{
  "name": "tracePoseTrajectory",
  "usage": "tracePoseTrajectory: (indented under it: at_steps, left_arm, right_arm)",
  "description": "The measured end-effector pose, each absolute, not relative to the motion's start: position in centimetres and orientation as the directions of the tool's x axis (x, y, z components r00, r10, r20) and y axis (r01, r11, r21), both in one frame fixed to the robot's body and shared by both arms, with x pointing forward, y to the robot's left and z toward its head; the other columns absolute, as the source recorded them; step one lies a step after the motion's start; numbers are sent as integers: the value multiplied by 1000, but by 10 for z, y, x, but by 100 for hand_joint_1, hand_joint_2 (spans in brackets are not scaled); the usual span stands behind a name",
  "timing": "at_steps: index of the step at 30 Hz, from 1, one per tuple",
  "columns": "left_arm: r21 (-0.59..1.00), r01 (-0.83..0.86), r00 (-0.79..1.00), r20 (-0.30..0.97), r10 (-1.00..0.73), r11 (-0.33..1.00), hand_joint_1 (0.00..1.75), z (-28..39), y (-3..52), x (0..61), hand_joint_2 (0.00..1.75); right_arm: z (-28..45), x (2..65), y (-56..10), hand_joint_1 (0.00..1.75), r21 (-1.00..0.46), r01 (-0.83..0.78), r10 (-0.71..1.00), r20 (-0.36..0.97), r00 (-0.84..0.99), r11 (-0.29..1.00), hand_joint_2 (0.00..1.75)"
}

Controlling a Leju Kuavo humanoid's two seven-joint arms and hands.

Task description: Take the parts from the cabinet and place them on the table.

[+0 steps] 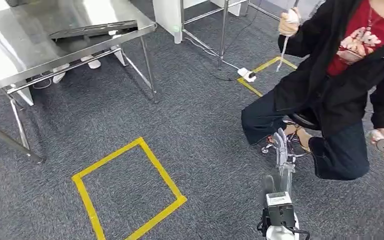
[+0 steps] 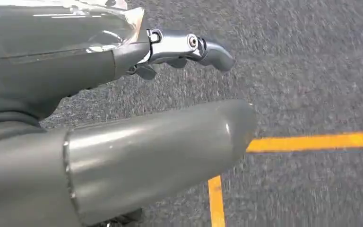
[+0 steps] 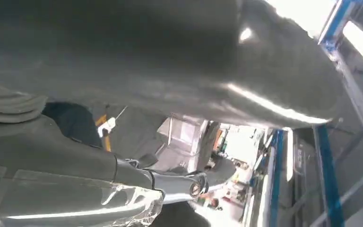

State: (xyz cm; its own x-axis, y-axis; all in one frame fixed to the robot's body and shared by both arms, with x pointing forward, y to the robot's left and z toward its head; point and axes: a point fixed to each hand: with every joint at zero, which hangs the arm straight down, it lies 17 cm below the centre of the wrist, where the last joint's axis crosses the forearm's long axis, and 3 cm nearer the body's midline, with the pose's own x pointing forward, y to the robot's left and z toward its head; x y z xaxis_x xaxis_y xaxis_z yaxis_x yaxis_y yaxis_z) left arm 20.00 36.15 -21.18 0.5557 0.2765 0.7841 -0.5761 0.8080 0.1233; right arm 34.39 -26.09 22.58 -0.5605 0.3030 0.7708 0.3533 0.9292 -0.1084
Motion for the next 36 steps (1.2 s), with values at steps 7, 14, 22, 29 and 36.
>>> tracePoseTrajectory:
  at_steps: [7, 14, 22, 29, 36]
  left_arm:
    - [129, -583, 561, 778, 282, 802, 0, -214, 364, 193, 0]
    - [127, -585, 560, 778, 285, 801, 0, -214, 363, 193, 0]
    - [129, -588, 561, 776, 288, 798, 0, -215, 364, 191, 0]
    - [126, -590, 555, 780, 287, 797, 0, -213, 365, 195, 0]
    - [134, -594, 562, 775, 290, 794, 0, -215, 366, 188, 0]
  right_arm:
    - [225, 344, -260, 0, -108, 351, 300, 775, -556, 930, 0]
    - [227, 345, -260, 0, -103, 353, 298, 773, -560, 930, 0]
    - [225, 347, -261, 0, -100, 353, 294, 778, -556, 930, 0]
    - [225, 348, -262, 0, -94, 354, 291, 777, -558, 930, 0]
    - [222, 350, -262, 0, -89, 351, 282, 784, -553, 932, 0]
